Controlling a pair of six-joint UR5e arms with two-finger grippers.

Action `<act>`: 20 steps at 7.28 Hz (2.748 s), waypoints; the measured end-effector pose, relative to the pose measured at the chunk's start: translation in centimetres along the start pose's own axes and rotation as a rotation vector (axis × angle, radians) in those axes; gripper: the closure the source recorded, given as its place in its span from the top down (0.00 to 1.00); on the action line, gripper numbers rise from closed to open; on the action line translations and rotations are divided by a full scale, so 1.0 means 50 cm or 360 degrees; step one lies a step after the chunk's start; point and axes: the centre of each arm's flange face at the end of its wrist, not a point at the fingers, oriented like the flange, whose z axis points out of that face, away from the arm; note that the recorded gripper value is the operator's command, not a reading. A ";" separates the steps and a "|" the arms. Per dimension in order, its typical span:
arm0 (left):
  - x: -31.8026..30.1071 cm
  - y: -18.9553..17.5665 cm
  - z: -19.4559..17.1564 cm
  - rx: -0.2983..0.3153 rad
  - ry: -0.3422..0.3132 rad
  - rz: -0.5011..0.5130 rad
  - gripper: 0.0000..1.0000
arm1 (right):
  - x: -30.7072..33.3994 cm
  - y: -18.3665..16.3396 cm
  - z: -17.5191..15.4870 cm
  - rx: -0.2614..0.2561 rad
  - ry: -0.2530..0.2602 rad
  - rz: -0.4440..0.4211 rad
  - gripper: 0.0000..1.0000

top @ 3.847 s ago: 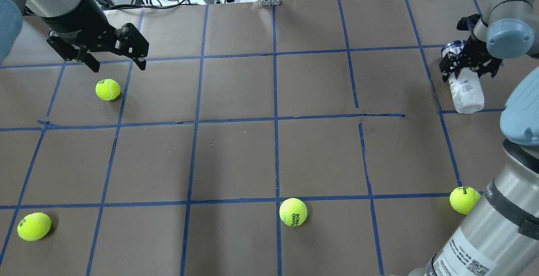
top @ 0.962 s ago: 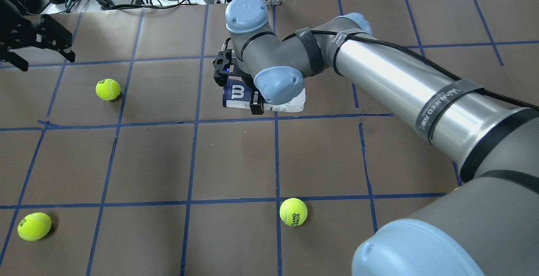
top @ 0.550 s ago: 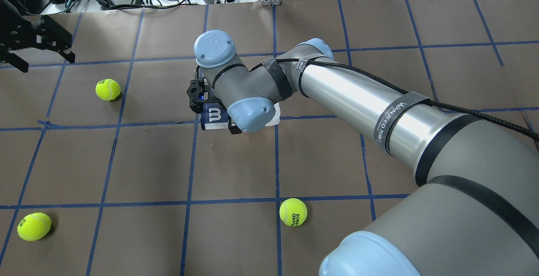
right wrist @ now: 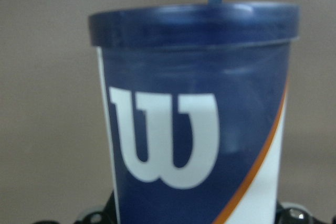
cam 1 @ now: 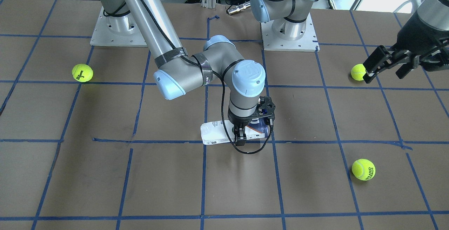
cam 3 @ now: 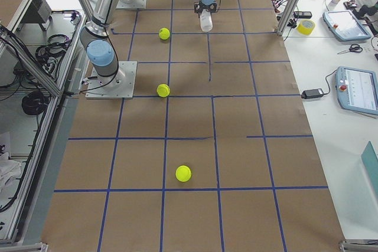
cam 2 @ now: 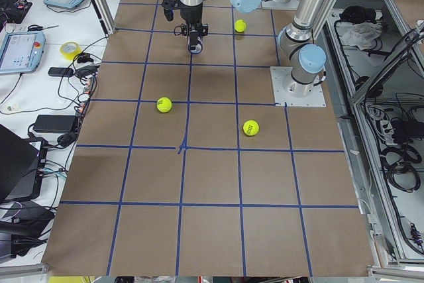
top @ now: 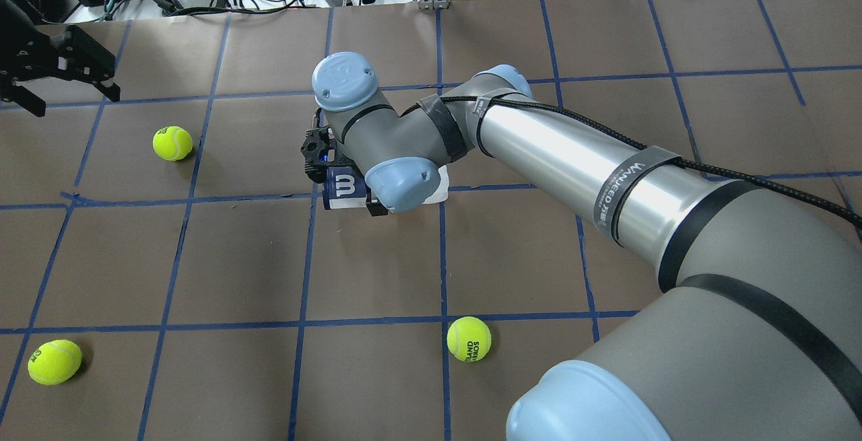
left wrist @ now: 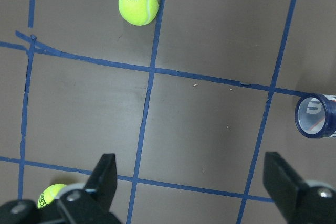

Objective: Lift up tennis ball bucket
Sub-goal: 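Lay the can on its side on the table and open the right gripper, then raise the right gripper away while the left gripper reaches toward the can's open end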

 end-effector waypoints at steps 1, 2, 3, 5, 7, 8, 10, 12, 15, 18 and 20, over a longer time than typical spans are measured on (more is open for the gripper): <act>0.000 0.000 0.000 0.0000 0.0000 0.0000 1.00 | 0.002 0.002 0.008 -0.0008 -0.0004 0.0004 0.81; 0.000 0.000 0.001 -0.0001 0.0000 -0.0001 1.00 | 0.003 0.002 0.016 -0.0010 -0.0005 0.0006 0.94; 0.000 0.000 0.001 -0.0002 0.0000 0.0000 1.00 | 0.004 0.002 0.020 -0.0008 -0.0004 0.0008 1.00; 0.001 0.001 0.004 -0.0006 0.0001 0.0001 1.00 | 0.007 0.005 0.024 -0.0003 -0.0009 0.0019 1.00; 0.001 0.002 0.006 -0.0009 0.0002 0.0002 1.00 | 0.027 0.029 0.008 0.0020 -0.0009 0.0073 1.00; 0.001 0.002 0.006 -0.0010 0.0002 0.0002 1.00 | 0.045 0.051 -0.017 0.0063 -0.0005 0.0115 1.00; 0.001 0.003 0.006 -0.0010 0.0001 0.0001 1.00 | 0.080 0.131 -0.123 0.0177 -0.0018 0.0234 1.00; 0.004 0.005 0.005 -0.0009 0.0003 0.0004 1.00 | 0.102 0.262 -0.253 0.0263 -0.0101 0.0403 1.00; 0.012 0.004 0.008 -0.0003 0.0088 -0.0001 1.00 | 0.101 0.468 -0.412 0.0280 -0.0170 0.0694 1.00; 0.036 0.006 0.052 -0.0075 0.0169 0.0014 1.00 | 0.052 0.587 -0.502 0.0226 -0.0213 0.0953 1.00; 0.071 0.015 0.117 -0.0130 0.0320 0.0022 1.00 | 0.028 0.636 -0.540 0.0163 -0.0198 0.1127 1.00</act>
